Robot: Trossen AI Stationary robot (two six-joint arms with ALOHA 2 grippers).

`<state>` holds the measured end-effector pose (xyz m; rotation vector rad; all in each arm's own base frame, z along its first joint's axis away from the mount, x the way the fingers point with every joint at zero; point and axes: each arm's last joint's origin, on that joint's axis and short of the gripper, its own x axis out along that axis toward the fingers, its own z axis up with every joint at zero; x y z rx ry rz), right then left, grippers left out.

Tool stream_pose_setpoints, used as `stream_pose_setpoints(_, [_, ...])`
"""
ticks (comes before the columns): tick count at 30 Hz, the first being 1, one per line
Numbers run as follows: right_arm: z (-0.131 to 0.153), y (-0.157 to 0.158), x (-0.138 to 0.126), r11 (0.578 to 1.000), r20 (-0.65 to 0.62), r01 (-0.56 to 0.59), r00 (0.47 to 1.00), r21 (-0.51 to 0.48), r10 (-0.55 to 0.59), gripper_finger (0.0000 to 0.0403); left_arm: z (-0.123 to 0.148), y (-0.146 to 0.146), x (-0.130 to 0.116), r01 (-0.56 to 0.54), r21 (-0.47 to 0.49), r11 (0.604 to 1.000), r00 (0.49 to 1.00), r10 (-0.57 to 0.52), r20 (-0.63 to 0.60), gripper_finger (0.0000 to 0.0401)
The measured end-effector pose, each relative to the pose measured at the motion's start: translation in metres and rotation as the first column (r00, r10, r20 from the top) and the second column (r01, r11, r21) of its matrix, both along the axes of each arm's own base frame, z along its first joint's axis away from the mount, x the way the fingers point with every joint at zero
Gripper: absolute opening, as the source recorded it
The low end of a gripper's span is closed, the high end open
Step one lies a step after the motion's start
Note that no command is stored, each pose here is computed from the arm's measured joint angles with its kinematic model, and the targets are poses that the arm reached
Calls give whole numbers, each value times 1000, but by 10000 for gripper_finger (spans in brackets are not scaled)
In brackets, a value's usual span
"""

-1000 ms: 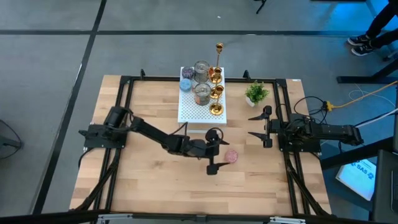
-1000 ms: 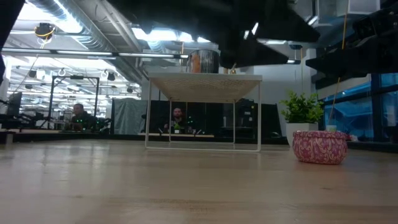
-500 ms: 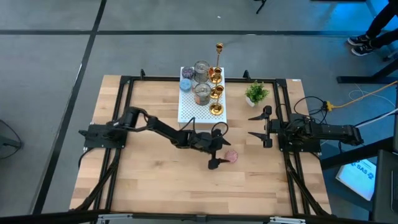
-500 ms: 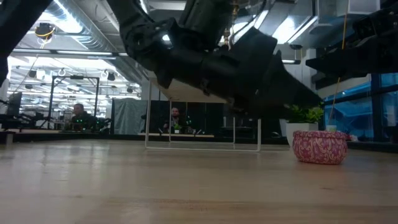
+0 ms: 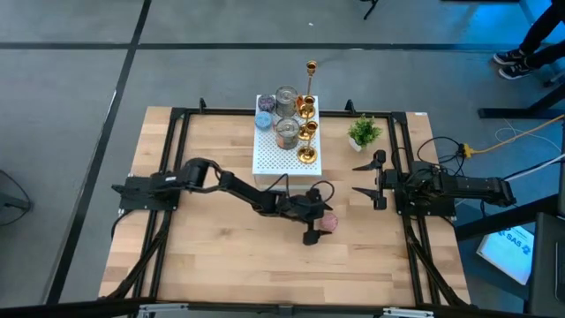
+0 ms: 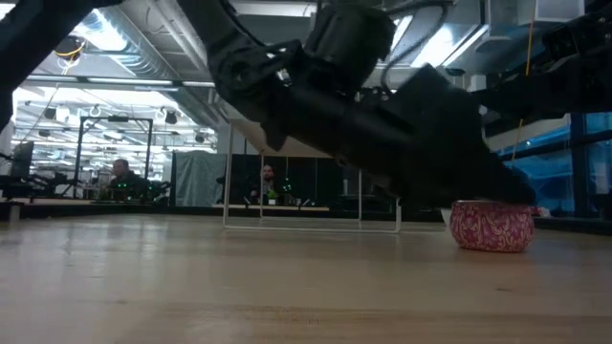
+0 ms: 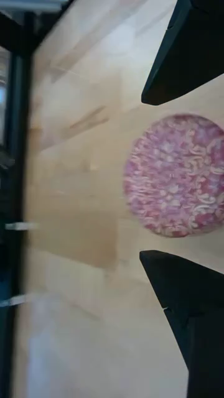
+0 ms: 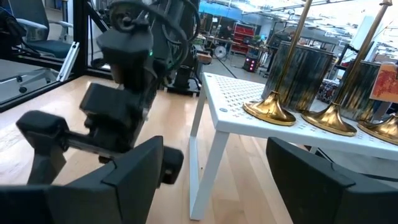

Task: Pick & Place candle stick holders
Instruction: Put the pink patterned scented candle on the shelf

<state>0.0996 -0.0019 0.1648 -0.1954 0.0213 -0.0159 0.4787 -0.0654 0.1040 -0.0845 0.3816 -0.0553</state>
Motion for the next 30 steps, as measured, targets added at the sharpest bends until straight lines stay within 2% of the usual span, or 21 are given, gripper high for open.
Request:
stream_pose_setpoints(7, [0, 0, 0, 1000, 0, 0, 1000, 0, 0, 291, -4, 2, 4, -24, 2, 1000, 997, 24, -71, 400])
stream_pose_setpoints(17, [0, 0, 0, 1000, 0, 0, 1000, 0, 0, 291, -12, -2, -1, -187, -29, 982, 970, 181, -160, 400])
stream_pose_setpoints(22, [0, 0, 0, 1000, 0, 0, 1000, 0, 0, 291, -9, -5, 0, -138, 18, 990, 983, 139, -122, 400])
stream_pose_setpoints(25, [0, 0, 0, 1000, 0, 0, 1000, 0, 0, 291, -6, -5, 2, -116, 16, 993, 990, 117, -80, 400])
stream_pose_setpoints(30, [0, 0, 0, 1000, 0, 0, 1000, 0, 0, 291, -7, 5, 3, -114, 15, 993, 989, 115, -97, 400])
